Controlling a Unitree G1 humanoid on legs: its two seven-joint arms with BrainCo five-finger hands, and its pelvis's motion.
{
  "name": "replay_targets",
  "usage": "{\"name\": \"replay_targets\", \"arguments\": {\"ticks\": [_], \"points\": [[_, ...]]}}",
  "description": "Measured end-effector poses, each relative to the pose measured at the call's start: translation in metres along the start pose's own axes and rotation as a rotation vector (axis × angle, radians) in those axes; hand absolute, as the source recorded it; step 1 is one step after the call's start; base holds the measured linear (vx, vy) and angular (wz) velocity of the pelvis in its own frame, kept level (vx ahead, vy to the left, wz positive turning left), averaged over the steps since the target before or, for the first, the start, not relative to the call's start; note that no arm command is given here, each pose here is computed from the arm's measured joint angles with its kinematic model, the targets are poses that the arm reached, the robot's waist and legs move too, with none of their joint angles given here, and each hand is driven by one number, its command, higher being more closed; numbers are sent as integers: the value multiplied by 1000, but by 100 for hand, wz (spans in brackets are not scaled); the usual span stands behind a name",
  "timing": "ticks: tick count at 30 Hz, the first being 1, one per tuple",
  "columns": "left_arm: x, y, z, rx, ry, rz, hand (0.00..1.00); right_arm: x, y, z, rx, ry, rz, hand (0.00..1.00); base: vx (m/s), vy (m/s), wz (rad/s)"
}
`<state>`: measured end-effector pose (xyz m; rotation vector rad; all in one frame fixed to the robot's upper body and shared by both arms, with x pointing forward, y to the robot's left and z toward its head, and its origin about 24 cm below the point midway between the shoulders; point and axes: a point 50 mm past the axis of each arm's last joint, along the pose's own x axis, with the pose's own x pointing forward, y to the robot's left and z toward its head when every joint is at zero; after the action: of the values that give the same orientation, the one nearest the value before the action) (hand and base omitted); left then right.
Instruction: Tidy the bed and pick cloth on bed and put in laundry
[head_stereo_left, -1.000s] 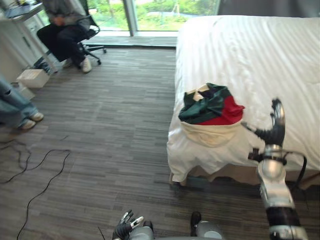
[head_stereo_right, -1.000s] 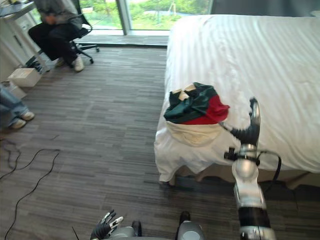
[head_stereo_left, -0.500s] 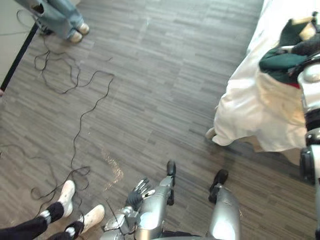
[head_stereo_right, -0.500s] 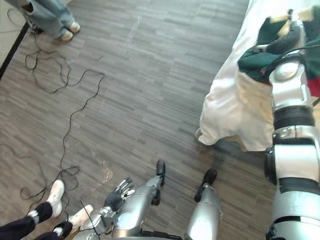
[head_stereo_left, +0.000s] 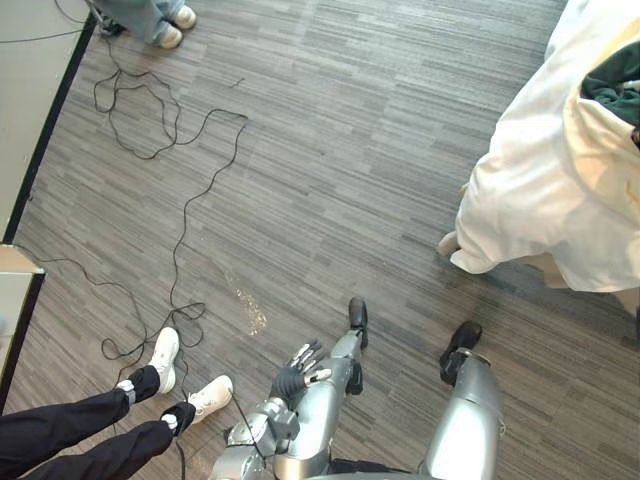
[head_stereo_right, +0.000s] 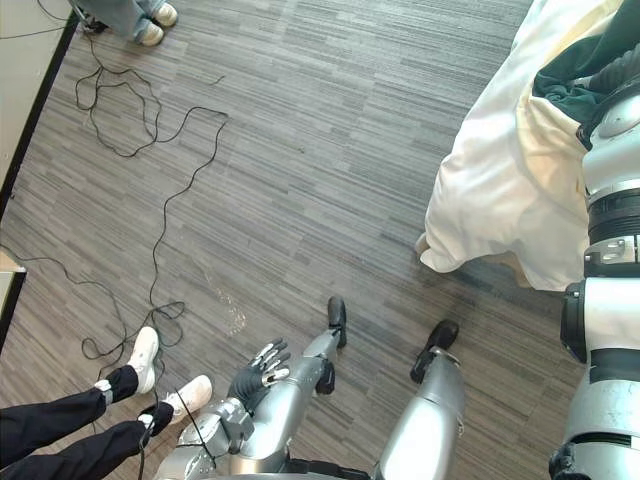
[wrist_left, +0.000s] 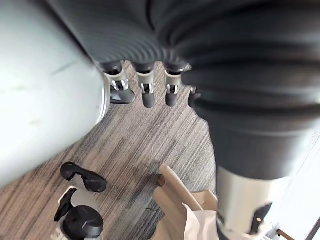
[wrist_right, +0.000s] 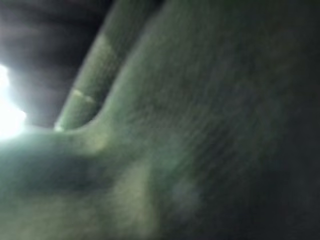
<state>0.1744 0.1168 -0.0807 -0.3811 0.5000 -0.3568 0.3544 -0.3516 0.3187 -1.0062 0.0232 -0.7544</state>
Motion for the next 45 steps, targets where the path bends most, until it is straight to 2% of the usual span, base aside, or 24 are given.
{"name": "replay_targets", "arguments": {"ticks": [5, 11, 15, 17, 20, 23, 28, 34, 36, 37, 45], "points": [[-2, 4, 3, 16, 2, -14, 0, -1, 22, -22, 109, 39, 154, 100, 63, -45, -20], [-7, 11, 13, 19, -34, -7, 0, -28, 86, -46, 417, 7, 405, 100, 47, -65, -18], [-21, 22, 11, -15, -53, 54, 0, -85, 145, -73, 771, 21, 596, 100, 35, -72, -29], [-28, 24, 1, -42, -20, 70, 0, -135, 180, -98, 947, 117, 666, 100, 97, -61, -12], [-33, 21, -9, -79, -5, 83, 0, -186, 201, -123, 1025, 221, 685, 100, 101, -37, -3], [-34, 15, -18, -130, -4, 107, 0, -258, 222, -151, 1092, 402, 674, 100, 108, -29, 1], [-38, 20, -28, -148, 33, 144, 0, -309, 227, -167, 1199, 512, 622, 100, 50, -28, 51], [-51, 29, -36, -234, 6, 251, 0, -318, 225, -164, 1326, 494, 546, 100, 81, -21, 42], [-55, 31, -38, -236, -1, 272, 0, -325, 227, -161, 1335, 482, 572, 100, 59, -30, 22], [-61, 31, -43, -237, 3, 294, 0, -351, 231, -172, 1305, 552, 583, 100, 28, -16, 9], [-61, 31, -43, -237, 4, 299, 0, -365, 234, -181, 1273, 611, 605, 100, 2, 0, 1]]}}
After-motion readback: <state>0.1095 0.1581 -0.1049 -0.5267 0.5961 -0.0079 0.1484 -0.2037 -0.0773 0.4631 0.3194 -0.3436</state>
